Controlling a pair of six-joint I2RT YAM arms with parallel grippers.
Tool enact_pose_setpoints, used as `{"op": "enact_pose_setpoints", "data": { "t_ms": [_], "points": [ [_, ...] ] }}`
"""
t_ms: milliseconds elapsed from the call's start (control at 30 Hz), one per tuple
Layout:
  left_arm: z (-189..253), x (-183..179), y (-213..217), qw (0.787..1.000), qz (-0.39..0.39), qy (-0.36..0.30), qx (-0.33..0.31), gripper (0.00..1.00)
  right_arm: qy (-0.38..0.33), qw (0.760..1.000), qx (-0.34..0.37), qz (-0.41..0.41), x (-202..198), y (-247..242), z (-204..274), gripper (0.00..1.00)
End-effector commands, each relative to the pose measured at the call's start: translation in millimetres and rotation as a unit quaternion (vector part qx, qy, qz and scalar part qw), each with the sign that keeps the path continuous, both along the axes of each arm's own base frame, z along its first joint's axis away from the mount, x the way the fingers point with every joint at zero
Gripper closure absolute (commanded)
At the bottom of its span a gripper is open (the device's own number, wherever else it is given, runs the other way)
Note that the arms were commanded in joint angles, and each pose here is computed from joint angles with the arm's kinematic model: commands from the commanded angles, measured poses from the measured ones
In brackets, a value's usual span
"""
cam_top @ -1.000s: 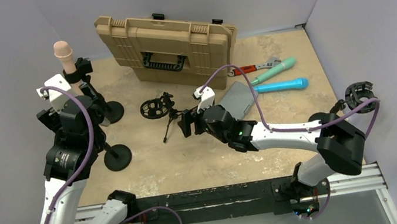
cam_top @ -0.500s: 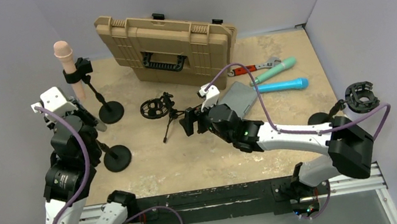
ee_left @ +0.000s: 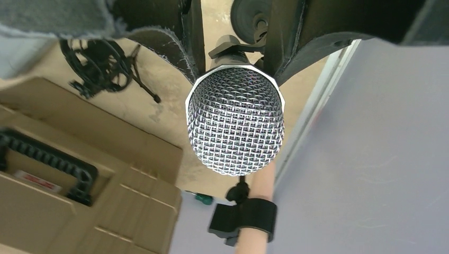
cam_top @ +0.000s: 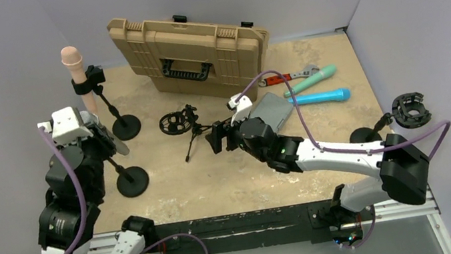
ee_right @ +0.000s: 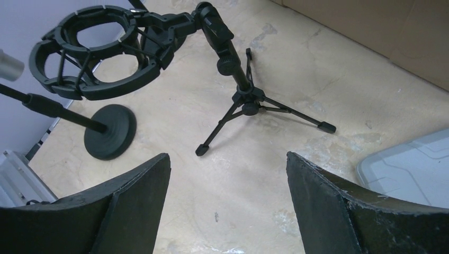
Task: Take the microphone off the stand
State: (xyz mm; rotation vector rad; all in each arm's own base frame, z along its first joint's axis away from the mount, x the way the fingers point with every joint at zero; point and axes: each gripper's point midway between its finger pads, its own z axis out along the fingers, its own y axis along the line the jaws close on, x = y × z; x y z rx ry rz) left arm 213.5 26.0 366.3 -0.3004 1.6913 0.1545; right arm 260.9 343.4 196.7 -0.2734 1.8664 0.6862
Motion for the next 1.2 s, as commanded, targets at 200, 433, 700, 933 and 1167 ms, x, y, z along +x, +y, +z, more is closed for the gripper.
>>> {"op": "enact_pose_setpoints", "data": {
  "t_ms": [200,433,700,933,1167],
  "points": [
    [44,-57,-66,0.967,-0.248,-0.045,-0.018,1.00,-0.045,0.998,0.037,0.003,3,-1,59,0.21],
    [44,-84,-128,0.906,-0.416,-0.009,-0.076,1.00,-0.060,0.996,0.061,0.030,-2,8,87,0.22],
    [66,-83,-175,0.840,-0.516,-0.040,-0.161,1.00,-0.071,0.994,0.075,0.033,-8,0,105,0.22],
    [80,-60,-191,0.839,-0.520,-0.057,-0.152,1.00,-0.083,0.994,0.076,0.006,-12,-25,124,0.21],
    [72,-38,-223,0.847,-0.517,-0.023,-0.122,1.00,-0.093,0.992,0.078,-0.019,-14,-47,140,0.21]
  ]
}}
